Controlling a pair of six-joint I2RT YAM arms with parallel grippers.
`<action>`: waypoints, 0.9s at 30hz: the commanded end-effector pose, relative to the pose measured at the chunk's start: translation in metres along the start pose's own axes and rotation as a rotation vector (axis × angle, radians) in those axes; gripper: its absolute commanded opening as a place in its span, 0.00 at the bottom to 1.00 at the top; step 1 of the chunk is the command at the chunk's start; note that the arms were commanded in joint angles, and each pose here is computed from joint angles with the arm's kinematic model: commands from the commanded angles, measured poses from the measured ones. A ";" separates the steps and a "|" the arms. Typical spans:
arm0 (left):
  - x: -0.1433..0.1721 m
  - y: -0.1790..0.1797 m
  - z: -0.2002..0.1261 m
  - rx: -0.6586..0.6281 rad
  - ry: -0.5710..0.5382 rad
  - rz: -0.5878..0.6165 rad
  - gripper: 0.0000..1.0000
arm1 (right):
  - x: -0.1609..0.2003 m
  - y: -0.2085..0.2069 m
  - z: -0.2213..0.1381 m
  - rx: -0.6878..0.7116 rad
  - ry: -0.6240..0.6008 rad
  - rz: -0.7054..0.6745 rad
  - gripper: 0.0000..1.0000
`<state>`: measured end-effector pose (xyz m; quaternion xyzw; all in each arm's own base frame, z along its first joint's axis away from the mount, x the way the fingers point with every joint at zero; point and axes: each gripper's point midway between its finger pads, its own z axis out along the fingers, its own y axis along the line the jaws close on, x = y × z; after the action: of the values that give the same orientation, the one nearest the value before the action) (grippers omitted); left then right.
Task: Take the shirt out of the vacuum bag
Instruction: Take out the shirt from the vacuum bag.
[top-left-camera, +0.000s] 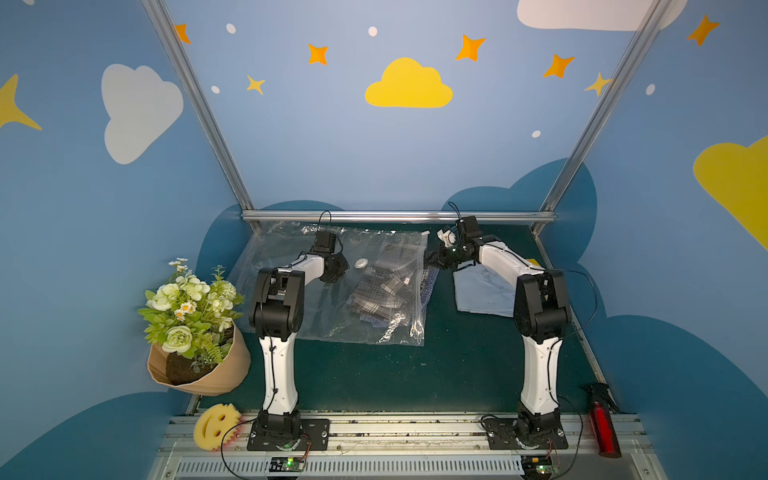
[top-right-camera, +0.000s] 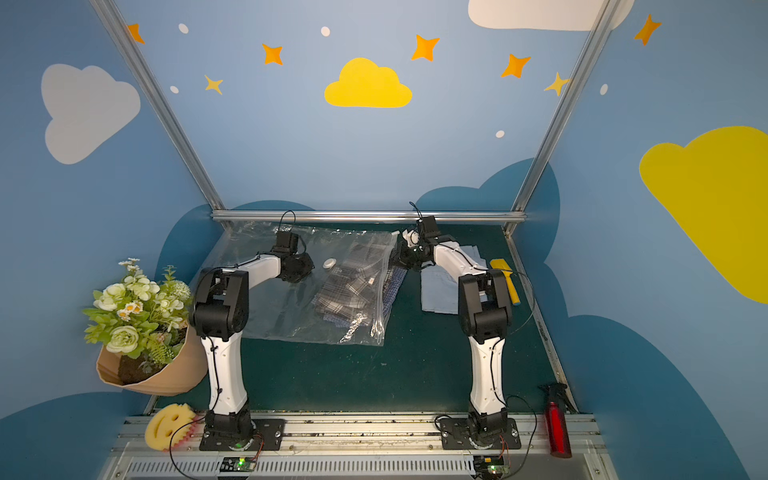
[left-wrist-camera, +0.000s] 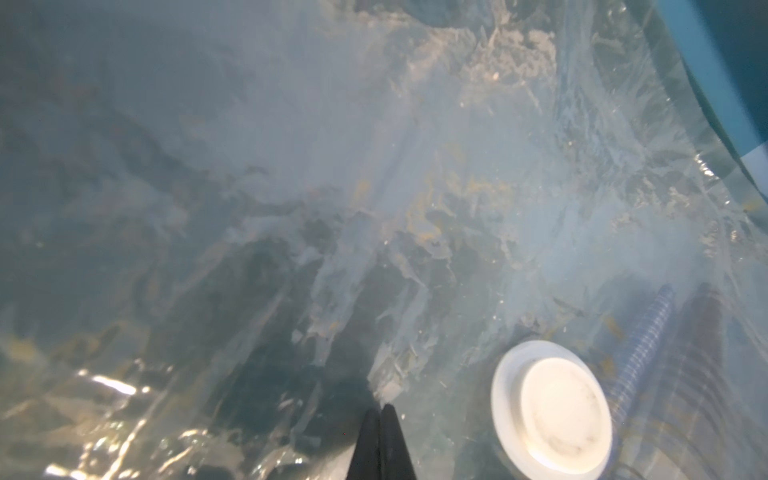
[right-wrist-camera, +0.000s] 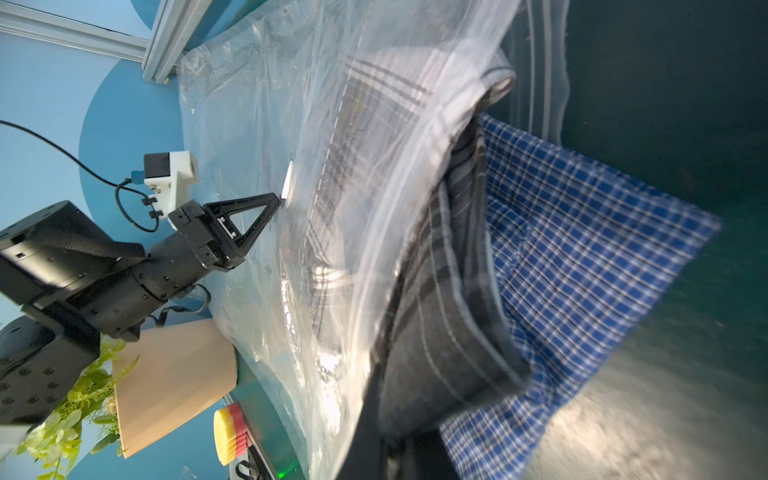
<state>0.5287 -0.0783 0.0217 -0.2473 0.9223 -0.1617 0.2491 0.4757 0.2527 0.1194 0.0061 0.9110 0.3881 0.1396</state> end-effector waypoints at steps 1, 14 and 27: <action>0.032 0.027 0.022 -0.071 0.107 -0.014 0.04 | -0.013 0.016 -0.039 -0.015 -0.051 -0.032 0.00; 0.032 0.026 0.022 -0.060 0.112 -0.009 0.04 | -0.014 -0.002 -0.081 0.037 -0.023 -0.052 0.00; 0.033 0.024 0.023 -0.045 0.126 0.002 0.04 | 0.008 -0.073 -0.135 0.149 -0.020 0.004 0.00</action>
<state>0.5319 -0.0809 0.0223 -0.2398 0.9220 -0.1771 0.2470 0.4546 0.1177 0.1504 0.0361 0.9313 0.3300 0.1499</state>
